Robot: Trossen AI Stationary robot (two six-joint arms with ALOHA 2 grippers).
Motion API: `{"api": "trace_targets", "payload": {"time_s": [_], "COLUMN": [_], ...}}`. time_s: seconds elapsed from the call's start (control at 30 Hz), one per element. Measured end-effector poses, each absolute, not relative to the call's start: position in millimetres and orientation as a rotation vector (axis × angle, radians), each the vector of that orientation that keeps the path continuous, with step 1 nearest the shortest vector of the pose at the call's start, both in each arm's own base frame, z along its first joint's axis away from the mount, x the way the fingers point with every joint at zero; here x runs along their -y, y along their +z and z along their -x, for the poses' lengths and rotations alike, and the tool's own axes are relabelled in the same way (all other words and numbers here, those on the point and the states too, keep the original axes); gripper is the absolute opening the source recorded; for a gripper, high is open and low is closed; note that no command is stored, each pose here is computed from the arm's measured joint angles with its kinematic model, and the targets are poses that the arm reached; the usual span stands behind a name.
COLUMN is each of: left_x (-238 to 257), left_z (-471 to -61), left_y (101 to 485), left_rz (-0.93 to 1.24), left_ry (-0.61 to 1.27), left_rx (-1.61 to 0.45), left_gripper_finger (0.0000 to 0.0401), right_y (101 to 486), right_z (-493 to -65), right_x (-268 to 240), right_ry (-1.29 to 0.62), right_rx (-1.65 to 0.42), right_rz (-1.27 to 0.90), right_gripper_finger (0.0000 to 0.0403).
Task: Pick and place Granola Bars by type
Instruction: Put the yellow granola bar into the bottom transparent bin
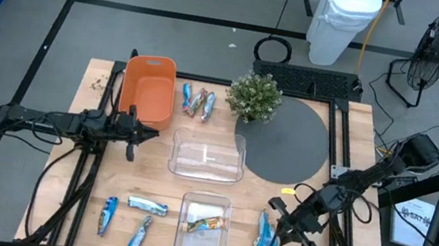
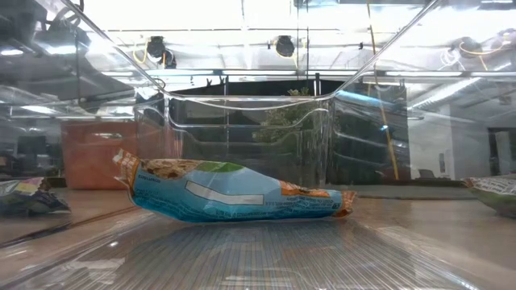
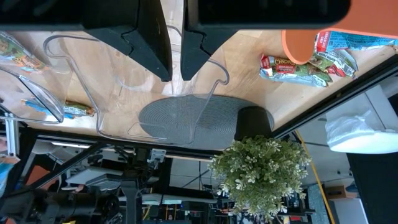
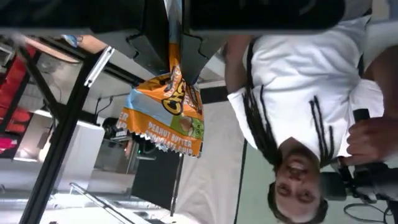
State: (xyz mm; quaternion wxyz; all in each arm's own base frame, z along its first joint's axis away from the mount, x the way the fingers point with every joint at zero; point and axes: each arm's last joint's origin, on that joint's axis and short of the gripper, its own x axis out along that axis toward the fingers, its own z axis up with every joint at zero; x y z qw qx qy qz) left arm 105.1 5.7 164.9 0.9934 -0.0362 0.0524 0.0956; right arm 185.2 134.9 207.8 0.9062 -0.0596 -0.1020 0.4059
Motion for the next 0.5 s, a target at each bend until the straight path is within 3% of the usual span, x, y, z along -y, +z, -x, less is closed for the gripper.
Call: {"api": "trace_targets", "payload": {"time_s": [0.13, 0.4, 0.5], "left_x": [-5.7, -5.7, -5.7], "left_z": [-105.1, -105.1, -105.1], "left_y": [164.9, 164.9, 164.9], "left_rz": [0.073, 0.072, 0.073], "left_ry": [0.192, 0.192, 0.192], "left_rx": [-0.105, -0.105, -0.105], "left_gripper_finger": [0.0037, 0.0037, 0.0037], "right_y": [215.4, 214.5, 215.2], "right_z": [-200.6, -248.5, -265.2], "right_x": [-143.0, -159.8, -170.2], "right_ry": [0.766, 0.331, 0.307], "right_rx": [0.221, 0.070, 0.013], "right_rz": [0.106, 0.087, 0.116], "right_gripper_finger": [0.0008, 0.0008, 0.0008]}}
